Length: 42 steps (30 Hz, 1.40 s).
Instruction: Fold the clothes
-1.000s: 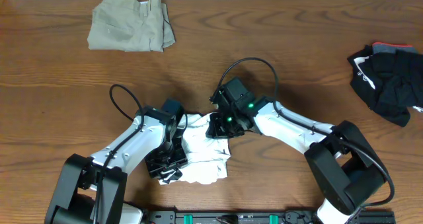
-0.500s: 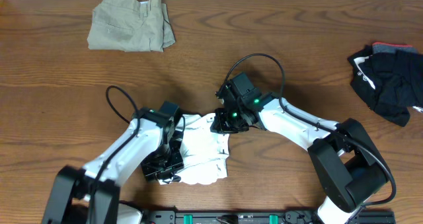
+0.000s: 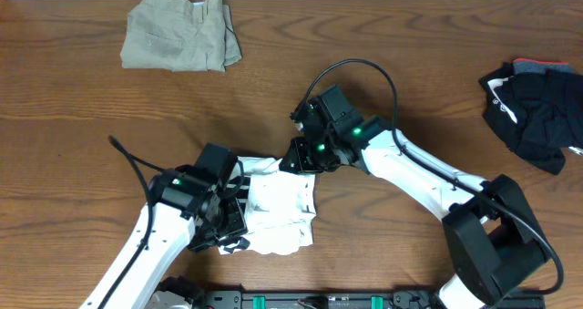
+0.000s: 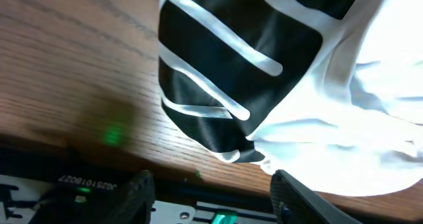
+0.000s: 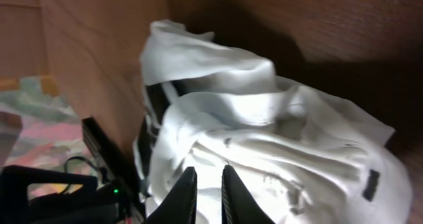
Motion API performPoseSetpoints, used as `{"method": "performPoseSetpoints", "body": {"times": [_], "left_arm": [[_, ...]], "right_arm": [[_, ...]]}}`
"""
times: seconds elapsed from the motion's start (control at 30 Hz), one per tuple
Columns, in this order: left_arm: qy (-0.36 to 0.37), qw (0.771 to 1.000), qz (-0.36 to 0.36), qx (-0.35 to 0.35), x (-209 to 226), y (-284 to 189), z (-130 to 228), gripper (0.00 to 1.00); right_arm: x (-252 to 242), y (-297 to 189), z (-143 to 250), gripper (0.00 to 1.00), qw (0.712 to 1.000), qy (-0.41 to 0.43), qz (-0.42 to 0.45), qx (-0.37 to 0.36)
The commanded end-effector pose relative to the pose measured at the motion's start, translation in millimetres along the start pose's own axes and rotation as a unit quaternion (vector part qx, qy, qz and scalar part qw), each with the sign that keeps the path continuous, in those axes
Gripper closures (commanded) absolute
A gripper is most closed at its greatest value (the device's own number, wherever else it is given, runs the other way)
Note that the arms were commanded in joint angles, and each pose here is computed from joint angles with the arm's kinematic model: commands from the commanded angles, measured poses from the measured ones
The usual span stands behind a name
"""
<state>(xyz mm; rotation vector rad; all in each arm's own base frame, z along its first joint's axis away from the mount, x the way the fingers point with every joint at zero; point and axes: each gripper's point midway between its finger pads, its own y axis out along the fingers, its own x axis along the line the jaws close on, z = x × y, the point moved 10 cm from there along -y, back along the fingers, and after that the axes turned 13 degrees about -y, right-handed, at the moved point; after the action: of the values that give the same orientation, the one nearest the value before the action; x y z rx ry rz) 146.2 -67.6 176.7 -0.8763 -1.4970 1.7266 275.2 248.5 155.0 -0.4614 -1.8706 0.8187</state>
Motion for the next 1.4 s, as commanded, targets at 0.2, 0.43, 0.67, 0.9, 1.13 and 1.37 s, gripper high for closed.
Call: {"method": "performPoseSetpoints", "body": {"times": [0.2,0.43,0.67,0.9,1.13,1.37], "left_arm": [[-0.039,0.997,-0.024,-0.067,0.4,-4.0,-14.5,0.3],[-0.122,0.989,-0.033,-0.075,19.2,-9.0,-27.5,0.31],[-0.158,0.984,-0.041,-0.068,30.9,-11.0,-32.0,0.3],[-0.159,0.984,-0.04,-0.068,30.9,-11.0,-32.1,0.3],[-0.159,0.984,-0.041,-0.068,30.9,-11.1,-32.0,0.3],[-0.196,0.977,-0.033,-0.074,41.4,-15.2,-37.7,0.3]], "right_arm": [[37.1,12.7,11.3,0.36,0.998,-0.044,-0.025,0.025],[57.3,31.3,26.0,0.36,0.999,-0.02,0.018,0.034],[65.0,40.9,33.3,0.39,0.997,0.001,0.071,0.018],[73.0,50.5,39.5,0.41,0.991,0.012,0.129,-0.015],[79.8,53.2,38.9,0.41,0.987,-0.008,0.158,-0.043],[82.5,51.4,35.9,0.41,0.985,-0.016,0.164,-0.05]]}}
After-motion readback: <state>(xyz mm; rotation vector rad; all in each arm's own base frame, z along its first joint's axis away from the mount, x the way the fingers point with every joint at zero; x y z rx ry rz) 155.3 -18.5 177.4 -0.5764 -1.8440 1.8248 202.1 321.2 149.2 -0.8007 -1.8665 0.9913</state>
